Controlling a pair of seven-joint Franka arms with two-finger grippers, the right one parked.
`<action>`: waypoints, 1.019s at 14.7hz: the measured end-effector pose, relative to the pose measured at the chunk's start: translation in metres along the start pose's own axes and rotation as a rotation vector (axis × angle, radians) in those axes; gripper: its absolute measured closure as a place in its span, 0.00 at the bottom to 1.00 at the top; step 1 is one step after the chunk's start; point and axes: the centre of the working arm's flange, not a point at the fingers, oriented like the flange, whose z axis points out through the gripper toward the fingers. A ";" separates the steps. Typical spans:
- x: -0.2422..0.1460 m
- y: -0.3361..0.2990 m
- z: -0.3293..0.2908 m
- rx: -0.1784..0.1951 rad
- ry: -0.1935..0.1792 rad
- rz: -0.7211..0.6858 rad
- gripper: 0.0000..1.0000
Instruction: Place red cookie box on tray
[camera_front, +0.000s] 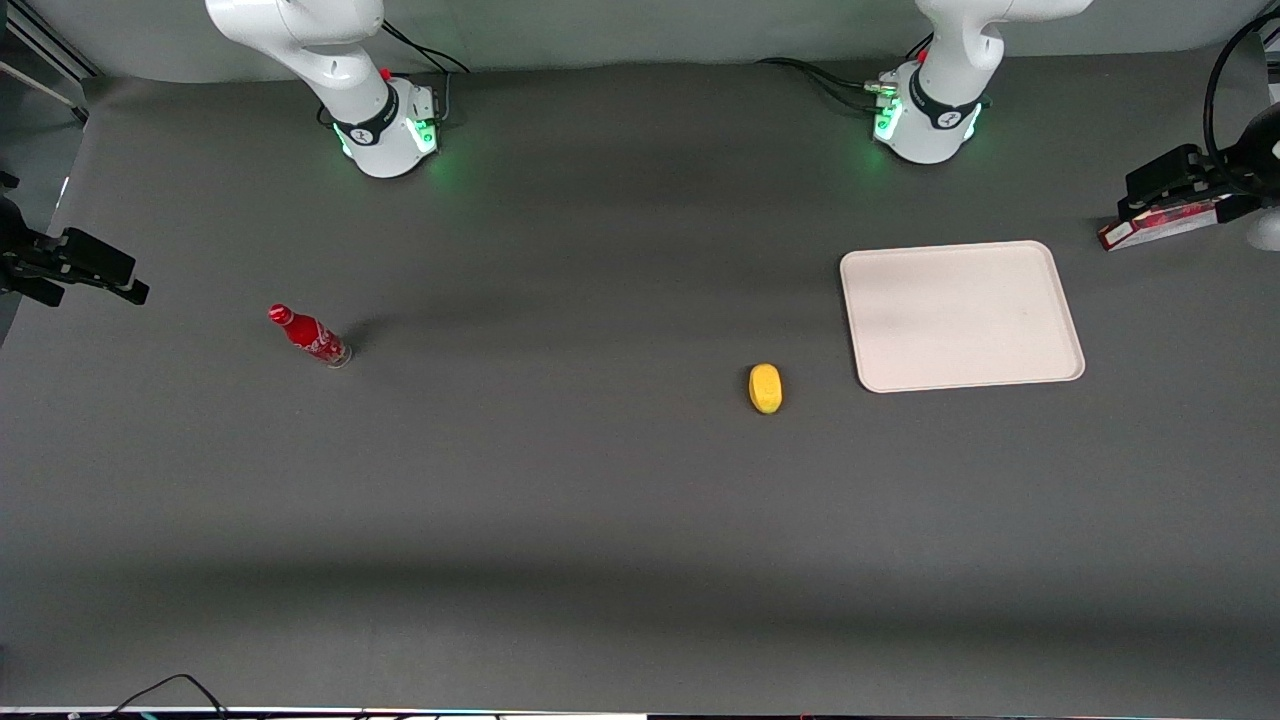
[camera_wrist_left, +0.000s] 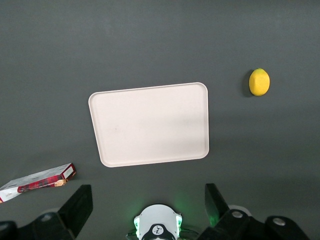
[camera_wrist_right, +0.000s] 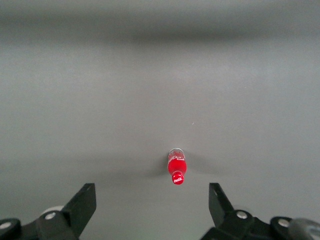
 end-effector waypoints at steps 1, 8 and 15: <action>0.000 0.000 -0.001 0.000 0.001 -0.001 0.00; 0.000 -0.008 -0.002 -0.003 0.006 -0.017 0.00; -0.004 -0.093 0.004 0.002 -0.008 0.115 0.00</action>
